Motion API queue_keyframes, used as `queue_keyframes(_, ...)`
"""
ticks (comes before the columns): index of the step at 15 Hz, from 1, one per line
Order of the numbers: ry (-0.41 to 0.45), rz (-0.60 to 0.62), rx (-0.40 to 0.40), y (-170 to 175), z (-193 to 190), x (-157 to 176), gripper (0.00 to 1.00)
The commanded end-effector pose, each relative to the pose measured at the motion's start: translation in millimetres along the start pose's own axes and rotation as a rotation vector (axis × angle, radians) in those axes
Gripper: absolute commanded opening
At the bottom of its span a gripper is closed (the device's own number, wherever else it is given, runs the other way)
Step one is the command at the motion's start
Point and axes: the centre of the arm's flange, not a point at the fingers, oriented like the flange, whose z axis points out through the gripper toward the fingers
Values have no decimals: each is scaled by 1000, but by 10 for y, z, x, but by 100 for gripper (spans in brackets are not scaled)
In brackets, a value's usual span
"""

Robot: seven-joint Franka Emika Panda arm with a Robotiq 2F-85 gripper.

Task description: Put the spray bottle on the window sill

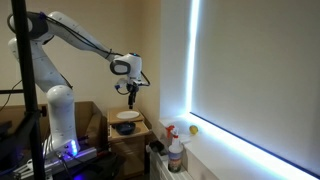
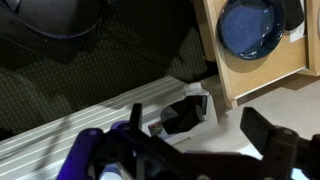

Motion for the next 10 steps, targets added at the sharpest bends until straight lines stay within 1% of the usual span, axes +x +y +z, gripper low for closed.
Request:
queue_keyframes(1,121,51,-96,107,133,292,100)
queue_keyframes(2,177,70,-100,238,78,500,100)
queue_keyframes(4,306,74,-136,628,-91,894,100)
queue_keyframes(5,370,75,-156,796,-149,1037,100)
queue_keyframes(6,404,94,-192,977,-203,1194,100)
queue_keyframes(7,412,116,-209,1122,-255,1340,100)
queue_keyframes(8,388,149,-195,1212,-252,1462,100)
queue_keyframes(9,377,215,-151,1271,-276,1506,100)
queue_keyframes(10,396,171,-164,1200,-309,1150,100)
